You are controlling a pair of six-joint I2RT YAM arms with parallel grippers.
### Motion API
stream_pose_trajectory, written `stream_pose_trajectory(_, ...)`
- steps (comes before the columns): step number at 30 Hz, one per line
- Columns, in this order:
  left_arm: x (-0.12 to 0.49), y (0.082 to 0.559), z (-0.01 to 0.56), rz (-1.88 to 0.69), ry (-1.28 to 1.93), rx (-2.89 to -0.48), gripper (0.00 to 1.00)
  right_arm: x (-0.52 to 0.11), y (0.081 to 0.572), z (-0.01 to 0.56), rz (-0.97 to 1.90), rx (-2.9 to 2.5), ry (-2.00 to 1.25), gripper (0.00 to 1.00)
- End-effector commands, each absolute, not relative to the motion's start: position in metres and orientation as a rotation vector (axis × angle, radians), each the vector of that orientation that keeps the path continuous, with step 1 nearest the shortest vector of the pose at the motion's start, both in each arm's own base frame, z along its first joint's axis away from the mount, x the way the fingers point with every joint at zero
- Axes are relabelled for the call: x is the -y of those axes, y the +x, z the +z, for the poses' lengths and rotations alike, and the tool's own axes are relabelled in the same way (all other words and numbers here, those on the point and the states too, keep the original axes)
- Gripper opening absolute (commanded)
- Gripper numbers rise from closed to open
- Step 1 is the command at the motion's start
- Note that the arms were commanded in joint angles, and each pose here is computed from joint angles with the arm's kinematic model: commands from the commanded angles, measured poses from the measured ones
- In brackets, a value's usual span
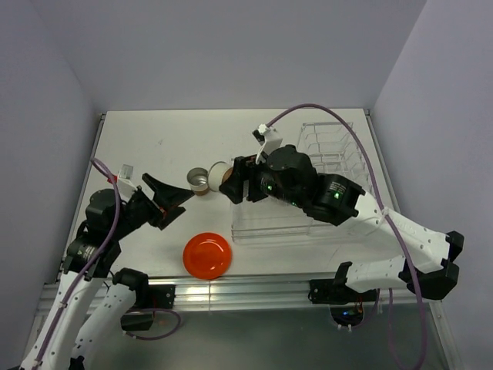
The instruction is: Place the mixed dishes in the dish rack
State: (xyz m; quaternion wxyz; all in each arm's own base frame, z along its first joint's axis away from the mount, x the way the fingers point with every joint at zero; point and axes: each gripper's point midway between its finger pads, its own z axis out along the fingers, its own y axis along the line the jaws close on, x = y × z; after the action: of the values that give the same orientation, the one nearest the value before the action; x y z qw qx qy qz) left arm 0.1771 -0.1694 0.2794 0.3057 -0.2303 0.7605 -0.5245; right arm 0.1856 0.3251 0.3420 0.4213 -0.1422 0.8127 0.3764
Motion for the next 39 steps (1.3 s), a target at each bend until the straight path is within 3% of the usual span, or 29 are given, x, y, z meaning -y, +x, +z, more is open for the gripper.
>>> stream_pose_trajectory(1,0.142,0.192,0.245,-1.055,-0.624,-2.102,0.99,-0.271,0.217,0.3,0.477,-2.173,-0.271,0.0)
stream_pose_trajectory(6,0.142,0.218,0.222,-0.947,-0.639,-2.19,0.96,-0.262,0.238,0.256,0.258,-2.288,-0.272,0.0)
stream_pose_trajectory(19,0.143,0.296,0.176,-0.701,-0.635,-2.361,0.91,-0.247,0.288,0.168,0.039,-2.5,-0.313,0.0)
stream_pose_trajectory(34,0.156,0.357,0.135,-0.652,-0.643,-2.49,0.86,-0.25,0.274,0.117,0.041,-2.64,-0.431,0.02)
stream_pose_trajectory(39,0.157,0.368,0.117,-0.609,-0.649,-2.544,0.83,-0.253,0.272,0.111,0.052,-2.658,-0.446,0.09)
